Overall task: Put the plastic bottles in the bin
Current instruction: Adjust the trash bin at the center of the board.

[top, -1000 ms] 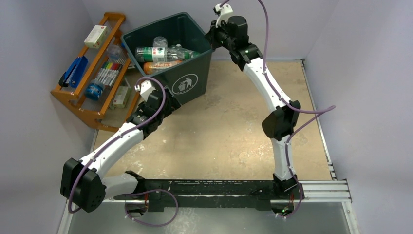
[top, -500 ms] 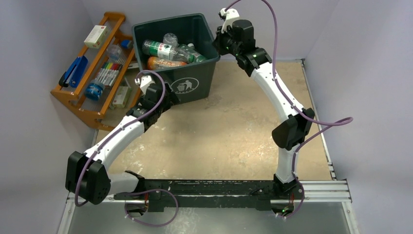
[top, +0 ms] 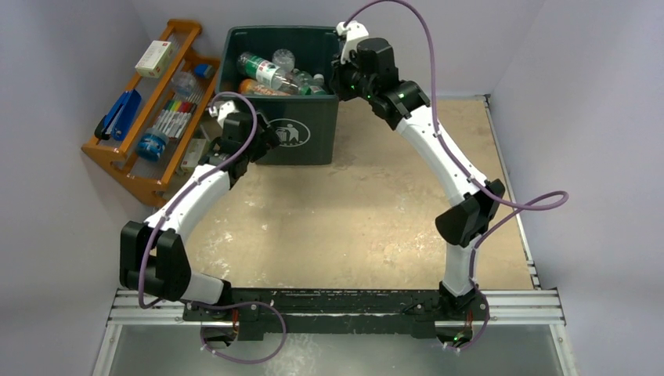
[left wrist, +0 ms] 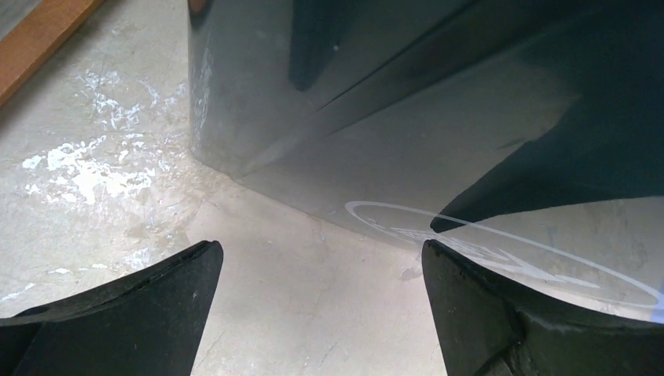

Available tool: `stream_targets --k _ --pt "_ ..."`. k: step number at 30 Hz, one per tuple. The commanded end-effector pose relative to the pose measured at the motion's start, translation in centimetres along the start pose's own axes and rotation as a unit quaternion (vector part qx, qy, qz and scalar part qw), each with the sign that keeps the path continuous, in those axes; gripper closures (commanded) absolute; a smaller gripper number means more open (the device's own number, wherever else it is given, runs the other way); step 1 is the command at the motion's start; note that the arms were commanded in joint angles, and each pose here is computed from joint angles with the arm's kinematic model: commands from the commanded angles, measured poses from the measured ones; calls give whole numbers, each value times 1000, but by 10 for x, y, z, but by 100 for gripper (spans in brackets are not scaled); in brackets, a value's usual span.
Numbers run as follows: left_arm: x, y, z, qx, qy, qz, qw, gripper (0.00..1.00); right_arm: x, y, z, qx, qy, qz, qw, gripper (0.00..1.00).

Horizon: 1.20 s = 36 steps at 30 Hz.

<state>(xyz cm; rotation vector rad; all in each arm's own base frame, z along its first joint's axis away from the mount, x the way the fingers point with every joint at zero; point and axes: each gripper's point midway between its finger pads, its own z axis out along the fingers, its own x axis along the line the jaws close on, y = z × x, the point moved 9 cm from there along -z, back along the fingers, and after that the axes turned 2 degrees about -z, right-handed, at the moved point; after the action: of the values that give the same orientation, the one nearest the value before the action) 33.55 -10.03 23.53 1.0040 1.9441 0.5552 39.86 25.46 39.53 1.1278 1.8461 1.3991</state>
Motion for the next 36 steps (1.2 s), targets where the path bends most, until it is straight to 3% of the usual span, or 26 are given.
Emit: stream_targets --k 1,5,12,31,36 --pt "-25 22 -3 -19 -68 19 997 0 5 11 -15 6 4 10 1000 86" --pt "-25 20 -1 -12 -70 20 997 0 -8 11 -10 14 -5 31 999 69" --pt "-20 14 3 -3 -62 26 998 0 -35 10 2 24 -1 67 997 57" --pt "-15 7 14 4 -45 40 998 0 -45 -5 29 49 -5 56 997 57" --pt "-16 3 19 12 -58 35 998 0 -45 -13 39 61 0 62 996 52"
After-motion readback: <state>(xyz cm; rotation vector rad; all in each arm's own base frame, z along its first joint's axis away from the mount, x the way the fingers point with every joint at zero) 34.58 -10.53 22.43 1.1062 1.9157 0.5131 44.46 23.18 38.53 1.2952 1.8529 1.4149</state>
